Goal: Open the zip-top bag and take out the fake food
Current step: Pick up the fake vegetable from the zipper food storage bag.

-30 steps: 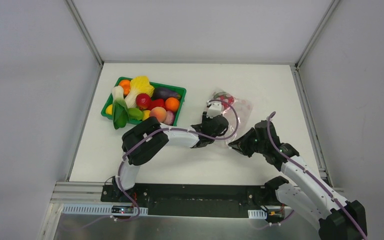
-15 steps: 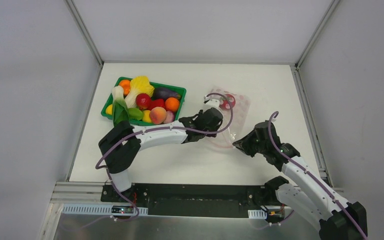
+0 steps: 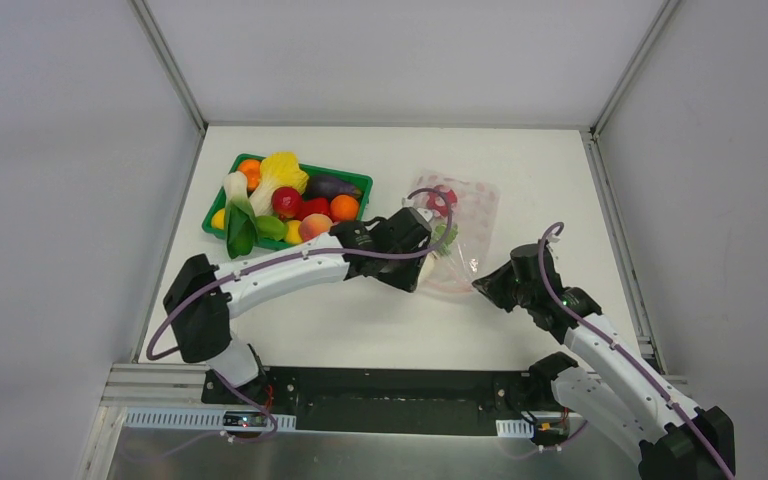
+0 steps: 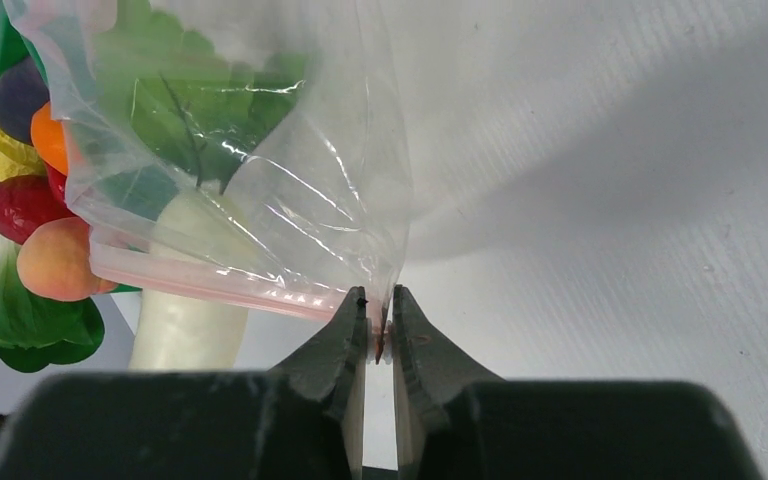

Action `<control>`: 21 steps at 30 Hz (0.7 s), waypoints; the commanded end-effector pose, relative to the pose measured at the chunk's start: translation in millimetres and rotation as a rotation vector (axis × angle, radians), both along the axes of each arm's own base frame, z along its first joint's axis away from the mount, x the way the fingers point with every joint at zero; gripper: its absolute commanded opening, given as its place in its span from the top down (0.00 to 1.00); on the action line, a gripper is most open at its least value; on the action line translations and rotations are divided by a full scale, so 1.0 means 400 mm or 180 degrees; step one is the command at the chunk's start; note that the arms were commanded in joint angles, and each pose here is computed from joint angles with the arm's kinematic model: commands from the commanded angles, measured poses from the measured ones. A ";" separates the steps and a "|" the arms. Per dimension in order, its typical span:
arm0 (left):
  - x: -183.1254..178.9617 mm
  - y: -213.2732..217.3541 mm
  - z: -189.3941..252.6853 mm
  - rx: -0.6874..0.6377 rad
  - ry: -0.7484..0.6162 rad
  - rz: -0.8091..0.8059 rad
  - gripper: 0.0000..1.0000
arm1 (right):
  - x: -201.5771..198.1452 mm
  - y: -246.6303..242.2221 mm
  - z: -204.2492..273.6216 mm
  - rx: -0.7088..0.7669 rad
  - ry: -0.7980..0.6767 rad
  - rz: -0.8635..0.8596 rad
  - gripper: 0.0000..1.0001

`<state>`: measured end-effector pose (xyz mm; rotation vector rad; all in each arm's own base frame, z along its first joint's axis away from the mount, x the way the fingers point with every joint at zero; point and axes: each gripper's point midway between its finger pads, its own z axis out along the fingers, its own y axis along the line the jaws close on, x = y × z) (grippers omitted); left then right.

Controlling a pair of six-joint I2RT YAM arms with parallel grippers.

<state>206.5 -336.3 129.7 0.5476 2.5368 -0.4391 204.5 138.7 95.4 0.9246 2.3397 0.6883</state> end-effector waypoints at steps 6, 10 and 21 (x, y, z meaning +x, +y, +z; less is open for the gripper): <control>-0.111 0.126 0.137 0.0001 0.0133 -0.0326 0.93 | 0.002 -0.029 -0.019 -0.0172 -0.0032 -0.0108 1.00; -0.132 0.192 0.194 0.0074 0.0032 -0.0360 0.93 | -0.002 -0.031 -0.027 -0.0193 -0.0003 -0.0098 1.00; -0.081 0.450 0.302 0.0401 -0.0503 0.0203 0.94 | -0.006 -0.037 -0.035 -0.0230 0.0003 -0.0101 1.00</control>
